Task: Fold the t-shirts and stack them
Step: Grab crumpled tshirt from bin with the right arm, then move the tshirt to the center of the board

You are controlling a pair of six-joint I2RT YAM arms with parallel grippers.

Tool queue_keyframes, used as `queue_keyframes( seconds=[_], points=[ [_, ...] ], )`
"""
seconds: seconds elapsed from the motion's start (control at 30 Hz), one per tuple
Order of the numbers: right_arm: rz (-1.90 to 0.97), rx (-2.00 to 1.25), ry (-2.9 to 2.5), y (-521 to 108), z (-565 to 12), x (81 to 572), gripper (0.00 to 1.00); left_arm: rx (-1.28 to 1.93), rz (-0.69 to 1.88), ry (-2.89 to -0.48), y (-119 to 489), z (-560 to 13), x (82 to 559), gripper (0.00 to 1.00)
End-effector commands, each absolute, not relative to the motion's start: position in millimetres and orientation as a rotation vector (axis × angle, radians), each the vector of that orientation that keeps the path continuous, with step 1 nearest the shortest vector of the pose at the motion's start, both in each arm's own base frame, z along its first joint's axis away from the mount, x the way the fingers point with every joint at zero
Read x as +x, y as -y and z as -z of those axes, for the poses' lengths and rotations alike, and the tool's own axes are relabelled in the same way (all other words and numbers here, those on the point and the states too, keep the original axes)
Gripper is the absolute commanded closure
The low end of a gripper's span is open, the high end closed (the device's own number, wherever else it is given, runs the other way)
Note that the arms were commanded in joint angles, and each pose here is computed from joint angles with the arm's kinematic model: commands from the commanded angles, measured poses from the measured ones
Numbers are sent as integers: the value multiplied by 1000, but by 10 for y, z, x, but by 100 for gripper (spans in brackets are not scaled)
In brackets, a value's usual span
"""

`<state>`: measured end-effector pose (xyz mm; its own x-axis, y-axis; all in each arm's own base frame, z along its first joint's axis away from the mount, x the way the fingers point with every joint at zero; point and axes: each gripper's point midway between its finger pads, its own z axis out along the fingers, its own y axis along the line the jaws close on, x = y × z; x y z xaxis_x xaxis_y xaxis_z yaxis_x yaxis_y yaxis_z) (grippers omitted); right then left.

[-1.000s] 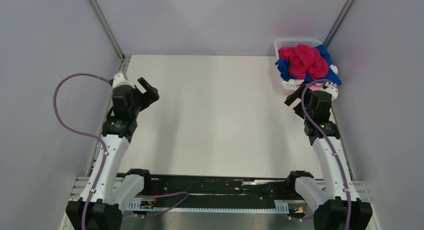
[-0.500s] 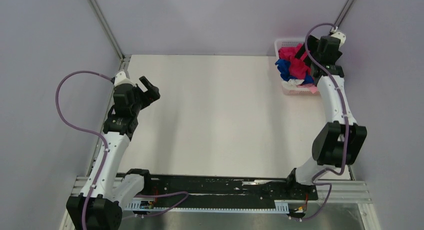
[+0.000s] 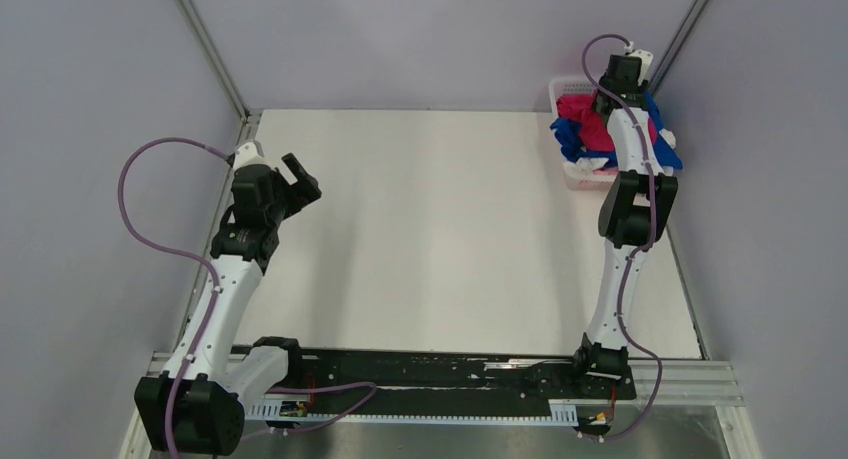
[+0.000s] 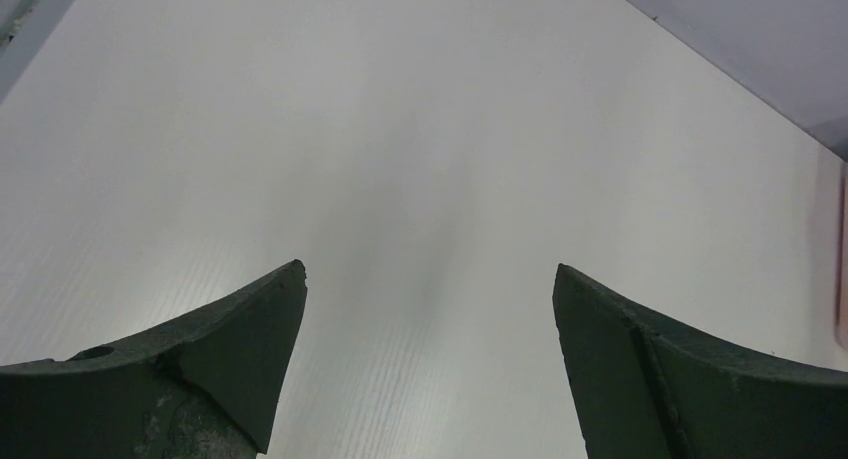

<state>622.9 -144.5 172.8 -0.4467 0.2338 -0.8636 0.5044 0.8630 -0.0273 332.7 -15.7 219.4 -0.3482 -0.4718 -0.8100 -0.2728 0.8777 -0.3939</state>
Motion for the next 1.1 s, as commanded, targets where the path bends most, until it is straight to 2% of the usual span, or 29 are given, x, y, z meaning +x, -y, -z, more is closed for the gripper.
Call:
queue_keyframes(
  seconds=[0.0,0.07,0.1,0.43,0.6,0.83,1.07],
  points=[
    [424,564,-1848,1670,-2314,6419,62,-560,205,-1893,85,-2408,3363,0],
    [393,544,-1757,1653,-2579,6481,91,-566,210,-1885,85,-2441,3366,0],
    [379,547,-1715,1647,-2713,6476,99,-570,213,-1880,85,-2461,3370,0],
    [300,435,-1289,1491,-4680,6062,100,-516,250,-1805,125,-2637,3332,0],
    [73,294,-1162,993,-5540,5648,100,-512,277,-1761,140,-2704,3268,0],
    [-327,17,-1132,-91,-6123,4899,100,-539,276,-1763,121,-2731,3203,0],
    [-724,-381,-1172,-1617,-6047,4182,96,-567,269,-1787,106,-2667,3158,0]
  ],
)
